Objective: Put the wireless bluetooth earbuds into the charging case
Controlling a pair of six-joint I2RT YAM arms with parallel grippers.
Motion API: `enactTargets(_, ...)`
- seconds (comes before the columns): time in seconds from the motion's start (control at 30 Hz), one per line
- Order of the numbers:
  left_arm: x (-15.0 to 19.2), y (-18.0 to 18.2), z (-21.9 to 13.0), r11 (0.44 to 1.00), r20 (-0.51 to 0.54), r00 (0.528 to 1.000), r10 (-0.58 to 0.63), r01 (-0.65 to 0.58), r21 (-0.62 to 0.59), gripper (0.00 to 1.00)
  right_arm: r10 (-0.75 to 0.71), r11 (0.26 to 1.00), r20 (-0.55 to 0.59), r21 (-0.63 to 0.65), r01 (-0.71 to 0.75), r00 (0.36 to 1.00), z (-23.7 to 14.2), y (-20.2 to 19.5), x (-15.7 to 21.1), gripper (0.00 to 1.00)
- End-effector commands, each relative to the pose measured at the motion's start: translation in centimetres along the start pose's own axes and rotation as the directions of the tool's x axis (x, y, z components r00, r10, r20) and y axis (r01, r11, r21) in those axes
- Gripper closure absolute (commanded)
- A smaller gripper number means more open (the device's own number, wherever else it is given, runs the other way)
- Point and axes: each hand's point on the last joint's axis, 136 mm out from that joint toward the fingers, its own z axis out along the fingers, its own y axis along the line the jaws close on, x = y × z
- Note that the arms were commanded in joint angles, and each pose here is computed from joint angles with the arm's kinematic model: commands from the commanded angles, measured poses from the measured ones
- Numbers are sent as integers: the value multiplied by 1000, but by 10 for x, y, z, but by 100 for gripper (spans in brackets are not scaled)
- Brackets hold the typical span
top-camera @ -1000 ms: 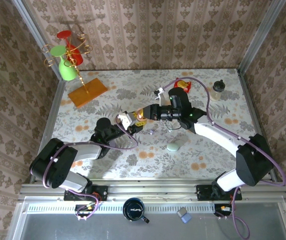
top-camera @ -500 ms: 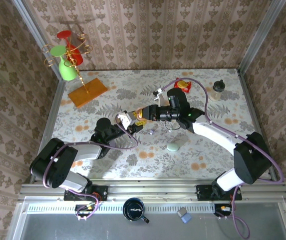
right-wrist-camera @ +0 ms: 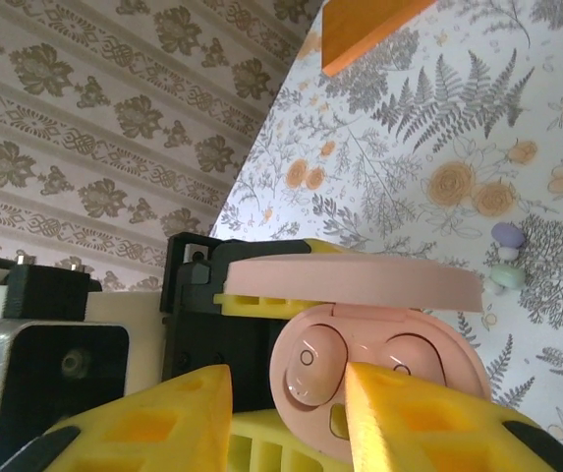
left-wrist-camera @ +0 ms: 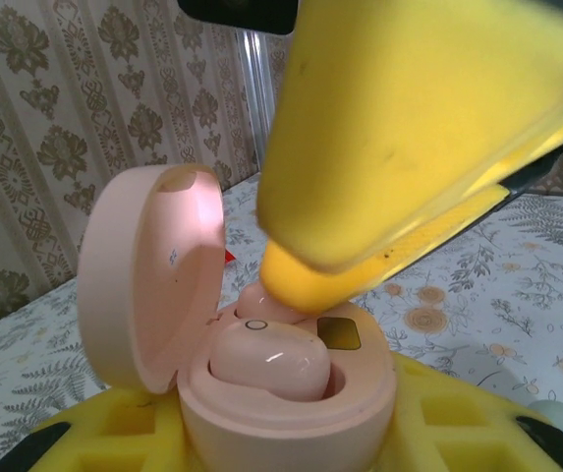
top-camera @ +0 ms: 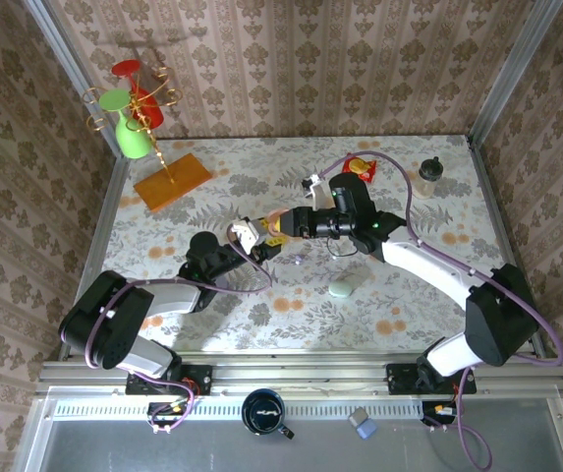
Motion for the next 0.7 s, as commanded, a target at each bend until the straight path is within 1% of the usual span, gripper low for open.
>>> enactTargets(0.0,-16,2,1,1000,52,998,23,-23,-8,82,-95,995,56,-19,96,994,-20,22,-12,60)
enactTargets(0.07,-14,2,3,1000,46,999,21,-21,0,82,-121,992,61,-15,123,991,-21,24,-15,59)
enactTargets(0.1,-14,0,4,1000,42,999,21,-21,8,82,-152,988,90,-25,155,984,-32,37,-22,59)
enactTargets(0.17,-12,-1,4,1000,39,999,25,-26,14,82,-171,985,99,-12,173,980,-35,40,-28,59)
enactTargets(0.27,-12,-4,4,998,41,997,62,-62,16,82,-194,981,97,10,194,976,-36,44,-38,59)
enactTargets(0.3,-11,-6,4,997,43,997,72,-72,21,82,-185,983,72,31,184,980,-26,35,-38,59)
enactTargets(0.5,-17,-9,2,996,72,993,89,-91,26,84,-149,982,-19,114,151,989,-7,14,-44,59)
enactTargets(0.6,-20,-6,2,997,76,994,74,-75,12,84,-133,979,-70,143,142,989,-1,6,-40,58)
enactTargets(0.67,-21,-6,2,998,78,995,65,-66,9,84,-134,980,-78,140,144,988,-2,6,-38,58)
